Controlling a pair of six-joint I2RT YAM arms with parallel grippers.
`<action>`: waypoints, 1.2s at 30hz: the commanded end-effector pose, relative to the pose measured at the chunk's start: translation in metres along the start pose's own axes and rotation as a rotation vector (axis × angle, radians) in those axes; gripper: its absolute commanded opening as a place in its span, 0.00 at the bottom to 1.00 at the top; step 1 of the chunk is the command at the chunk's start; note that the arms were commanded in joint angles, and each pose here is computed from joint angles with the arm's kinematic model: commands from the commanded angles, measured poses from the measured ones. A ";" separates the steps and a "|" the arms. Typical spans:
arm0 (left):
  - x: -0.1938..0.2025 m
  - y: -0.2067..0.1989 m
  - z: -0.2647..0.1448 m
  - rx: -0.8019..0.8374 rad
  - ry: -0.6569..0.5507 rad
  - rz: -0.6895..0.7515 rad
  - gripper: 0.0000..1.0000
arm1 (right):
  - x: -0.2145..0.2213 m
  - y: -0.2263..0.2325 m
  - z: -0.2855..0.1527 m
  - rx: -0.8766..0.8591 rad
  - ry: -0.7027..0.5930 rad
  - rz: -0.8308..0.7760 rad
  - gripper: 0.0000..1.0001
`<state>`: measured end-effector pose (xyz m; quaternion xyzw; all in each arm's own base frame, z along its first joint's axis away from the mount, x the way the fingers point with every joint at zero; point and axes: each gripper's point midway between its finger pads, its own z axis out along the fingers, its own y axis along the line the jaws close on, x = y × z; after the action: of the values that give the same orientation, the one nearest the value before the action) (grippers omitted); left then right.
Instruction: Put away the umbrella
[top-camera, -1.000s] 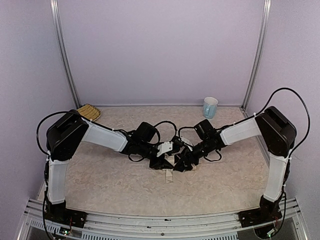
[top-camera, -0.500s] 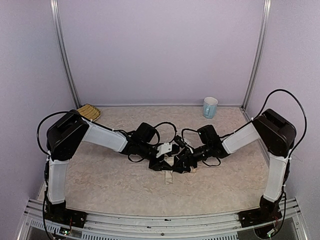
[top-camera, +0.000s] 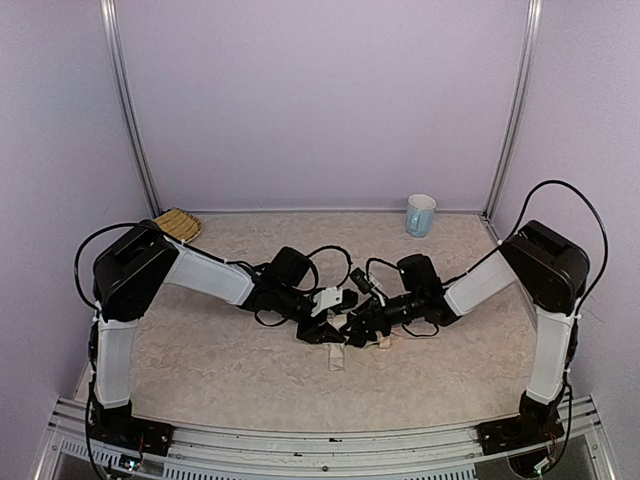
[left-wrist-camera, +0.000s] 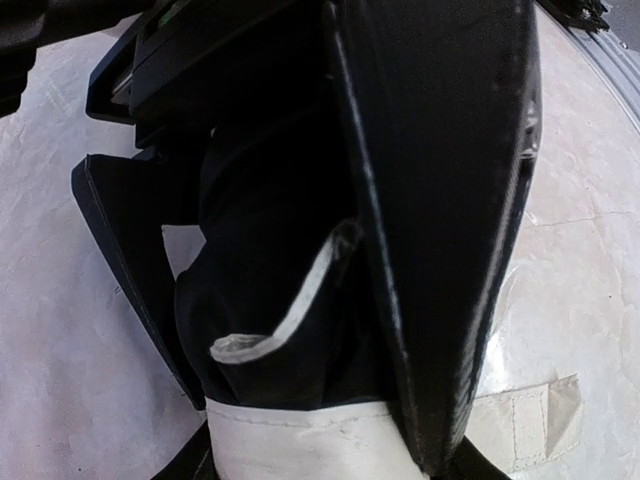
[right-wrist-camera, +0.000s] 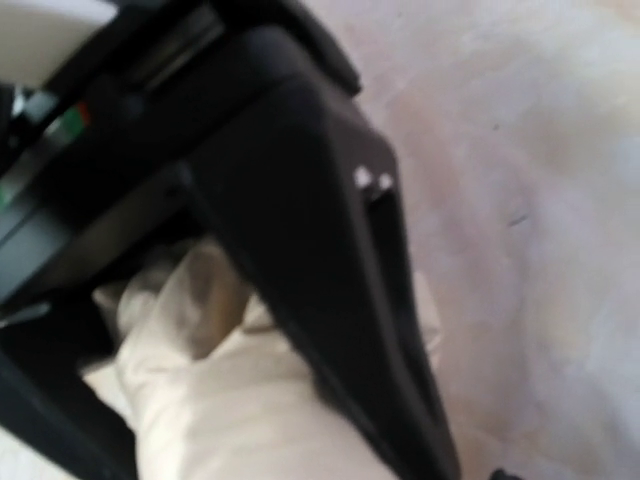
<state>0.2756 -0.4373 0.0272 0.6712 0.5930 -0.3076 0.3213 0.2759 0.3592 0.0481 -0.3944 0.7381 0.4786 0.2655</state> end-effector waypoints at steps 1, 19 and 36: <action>0.074 -0.030 0.017 0.062 0.196 -0.124 0.51 | 0.004 0.010 0.024 -0.024 0.003 -0.024 0.72; 0.060 0.000 -0.008 -0.135 0.204 -0.087 0.99 | 0.066 -0.012 0.020 0.115 0.227 -0.080 0.11; 0.017 -0.005 -0.068 -0.374 0.215 0.196 0.99 | 0.062 -0.006 0.023 0.061 0.236 -0.044 0.17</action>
<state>0.2529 -0.3789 0.0745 0.6593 0.6088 -0.1521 0.4141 0.2717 0.3838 0.0484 -0.4722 0.7041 0.4341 0.3047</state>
